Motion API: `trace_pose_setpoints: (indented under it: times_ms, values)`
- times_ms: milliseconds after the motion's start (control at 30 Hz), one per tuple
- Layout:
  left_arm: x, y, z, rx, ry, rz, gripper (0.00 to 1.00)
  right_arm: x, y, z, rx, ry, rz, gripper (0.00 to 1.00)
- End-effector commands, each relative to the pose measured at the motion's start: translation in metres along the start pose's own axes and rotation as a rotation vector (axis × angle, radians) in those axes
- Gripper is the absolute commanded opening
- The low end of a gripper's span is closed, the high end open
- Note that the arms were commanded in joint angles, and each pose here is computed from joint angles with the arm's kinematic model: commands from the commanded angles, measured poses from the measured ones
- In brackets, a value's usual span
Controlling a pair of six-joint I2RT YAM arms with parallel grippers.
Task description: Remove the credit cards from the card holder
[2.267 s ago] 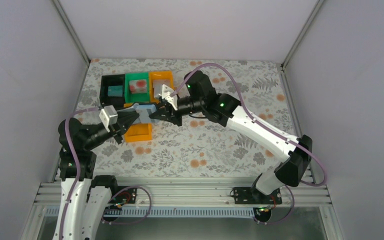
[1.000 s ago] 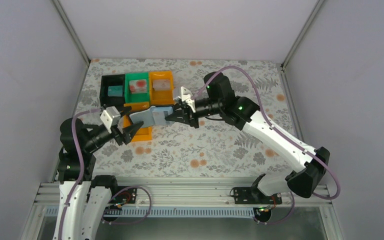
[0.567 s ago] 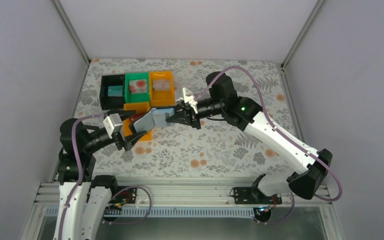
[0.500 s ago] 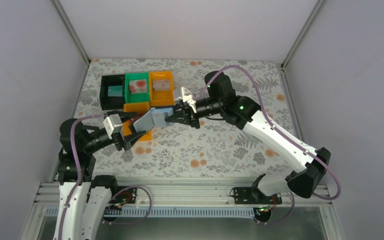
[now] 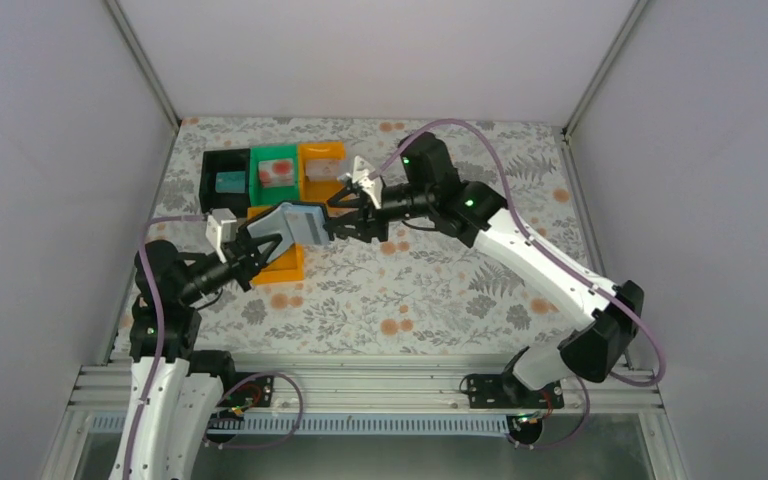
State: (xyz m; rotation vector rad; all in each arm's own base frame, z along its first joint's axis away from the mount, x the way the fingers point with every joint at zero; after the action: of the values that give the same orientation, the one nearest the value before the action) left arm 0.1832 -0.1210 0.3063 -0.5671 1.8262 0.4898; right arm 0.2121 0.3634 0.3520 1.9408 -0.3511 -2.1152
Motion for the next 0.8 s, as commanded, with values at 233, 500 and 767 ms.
trace_pose_setpoints:
  times_ms: [233,500,767]
  values:
    - [0.01,0.006,0.033,-0.177,0.255,-0.075,0.02,-0.045,0.047,0.014,0.033,-0.062,-0.171,0.49]
    - [0.004,0.01,0.016,-0.116,0.049,-0.102,0.02,-0.031,-0.001,0.008,-0.118,-0.134,-0.154,0.56]
    - [-0.005,0.017,-0.042,0.157,-0.38,-0.062,0.02,-0.016,-0.019,0.001,-0.091,-0.15,-0.1,0.65]
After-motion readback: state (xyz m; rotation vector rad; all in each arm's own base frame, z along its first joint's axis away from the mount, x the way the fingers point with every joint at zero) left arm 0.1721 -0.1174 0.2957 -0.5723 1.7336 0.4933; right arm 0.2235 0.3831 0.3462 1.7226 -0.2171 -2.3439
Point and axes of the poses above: each gripper's point midway between its finger pads, its own y axis back along the fingers, its own z axis along the line the jaws close on, x = y × z, the point moved 2 cm from there along y, back along the fingers, and after that the axes turned 1 degree about -y, right-handed, at the moved point
